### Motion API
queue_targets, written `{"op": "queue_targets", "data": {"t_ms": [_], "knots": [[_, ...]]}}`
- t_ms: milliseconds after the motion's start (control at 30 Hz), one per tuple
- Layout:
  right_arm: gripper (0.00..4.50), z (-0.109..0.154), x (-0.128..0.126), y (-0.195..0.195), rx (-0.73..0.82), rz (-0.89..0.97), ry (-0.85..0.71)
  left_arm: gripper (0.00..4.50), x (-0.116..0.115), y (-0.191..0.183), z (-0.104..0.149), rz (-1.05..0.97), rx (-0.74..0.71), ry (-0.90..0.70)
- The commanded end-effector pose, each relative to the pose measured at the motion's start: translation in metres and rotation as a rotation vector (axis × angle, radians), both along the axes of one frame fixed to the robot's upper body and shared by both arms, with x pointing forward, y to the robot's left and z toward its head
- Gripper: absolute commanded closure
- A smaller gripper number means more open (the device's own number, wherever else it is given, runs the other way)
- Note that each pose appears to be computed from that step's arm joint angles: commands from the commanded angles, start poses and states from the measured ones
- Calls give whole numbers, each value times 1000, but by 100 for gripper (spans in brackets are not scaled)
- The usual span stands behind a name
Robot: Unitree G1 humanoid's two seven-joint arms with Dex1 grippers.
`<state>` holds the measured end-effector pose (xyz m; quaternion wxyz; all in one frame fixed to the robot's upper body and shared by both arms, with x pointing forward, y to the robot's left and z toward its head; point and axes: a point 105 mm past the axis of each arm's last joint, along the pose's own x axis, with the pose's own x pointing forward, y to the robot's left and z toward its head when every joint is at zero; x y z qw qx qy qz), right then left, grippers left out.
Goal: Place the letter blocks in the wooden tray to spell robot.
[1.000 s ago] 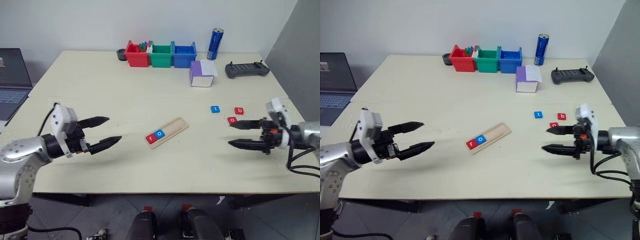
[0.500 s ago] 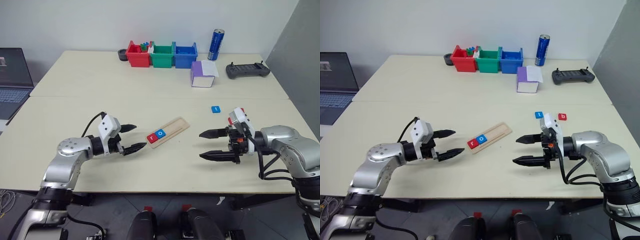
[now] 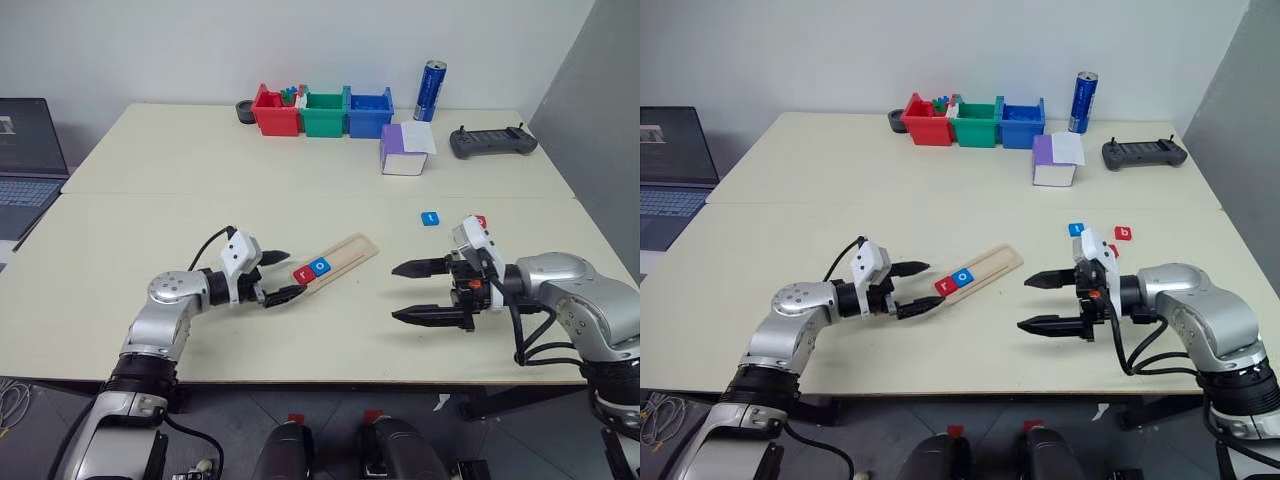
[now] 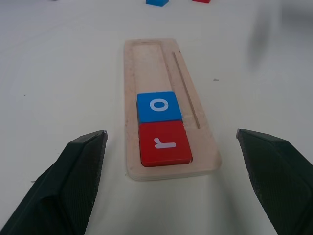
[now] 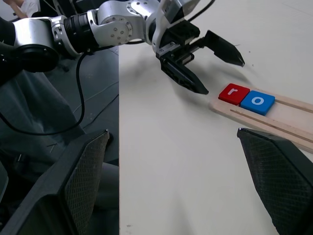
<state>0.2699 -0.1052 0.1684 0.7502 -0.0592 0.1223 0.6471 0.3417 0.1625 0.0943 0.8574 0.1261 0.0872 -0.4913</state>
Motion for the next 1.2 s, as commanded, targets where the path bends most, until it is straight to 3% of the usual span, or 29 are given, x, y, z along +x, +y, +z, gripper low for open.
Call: {"op": "queue_targets", "data": {"t_ms": [33, 333, 1000, 1167, 1200], "knots": [[3, 1, 5, 7, -7, -18, -60, 0, 7, -7, 9, -13, 19, -59], [3, -11, 26, 13, -46, -139, -109, 0, 15, -17, -1, -22, 61, -74], [3, -11, 28, 14, -38, -155, -117, 0, 24, -25, -24, -3, 106, 0], [0, -9, 30, 13, -34, -167, -128, 108, 25, -26, -30, -14, 135, -1], [0, -9, 30, 13, -33, -169, -130, 111, 25, -27, -30, -17, 129, -3]]}}
